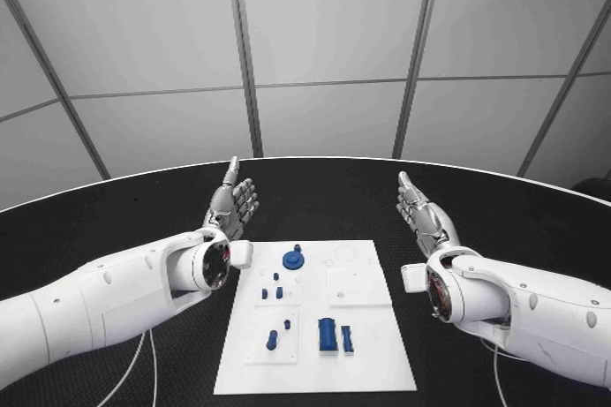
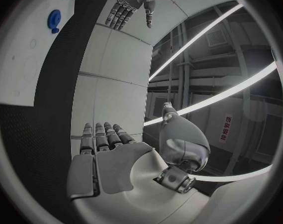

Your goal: Assemble the parts on the task board

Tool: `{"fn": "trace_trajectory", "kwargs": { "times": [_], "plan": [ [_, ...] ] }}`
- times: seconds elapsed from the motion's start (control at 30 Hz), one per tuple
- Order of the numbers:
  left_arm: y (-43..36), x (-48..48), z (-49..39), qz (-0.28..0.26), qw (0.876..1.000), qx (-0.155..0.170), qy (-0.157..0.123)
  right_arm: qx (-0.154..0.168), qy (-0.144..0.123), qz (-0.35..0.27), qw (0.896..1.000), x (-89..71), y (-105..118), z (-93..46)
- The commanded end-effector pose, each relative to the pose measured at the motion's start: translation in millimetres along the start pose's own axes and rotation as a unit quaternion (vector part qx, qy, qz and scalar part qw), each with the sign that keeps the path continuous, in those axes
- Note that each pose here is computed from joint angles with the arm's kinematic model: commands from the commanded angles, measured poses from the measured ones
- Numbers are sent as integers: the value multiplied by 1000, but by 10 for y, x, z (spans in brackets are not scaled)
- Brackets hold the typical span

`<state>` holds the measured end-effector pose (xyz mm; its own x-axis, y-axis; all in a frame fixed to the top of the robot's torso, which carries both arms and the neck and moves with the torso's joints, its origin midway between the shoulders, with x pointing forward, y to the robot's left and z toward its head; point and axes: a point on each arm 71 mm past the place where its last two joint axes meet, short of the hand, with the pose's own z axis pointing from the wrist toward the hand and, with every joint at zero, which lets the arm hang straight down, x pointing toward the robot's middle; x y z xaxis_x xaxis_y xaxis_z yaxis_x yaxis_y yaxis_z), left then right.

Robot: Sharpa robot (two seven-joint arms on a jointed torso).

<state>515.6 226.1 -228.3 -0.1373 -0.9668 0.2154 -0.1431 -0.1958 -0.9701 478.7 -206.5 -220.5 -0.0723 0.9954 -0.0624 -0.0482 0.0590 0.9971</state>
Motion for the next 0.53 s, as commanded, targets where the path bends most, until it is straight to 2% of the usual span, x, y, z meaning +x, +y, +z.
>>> {"fn": "trace_trajectory", "kwargs": {
  "times": [0.03, 0.27, 0.4, 0.53],
  "plan": [
    [50, 112, -115, 29, 999, 11, -23, 15, -18, 22, 999, 92, -17, -95],
    [98, 312, -353, 77, 995, 44, -53, 23, -28, 36, 999, 155, -21, -160],
    [102, 376, -435, 92, 992, 57, -63, 23, -28, 36, 999, 155, -21, -160],
    [103, 407, -476, 99, 991, 63, -67, 23, -28, 36, 999, 155, -21, -160]
  ]
}}
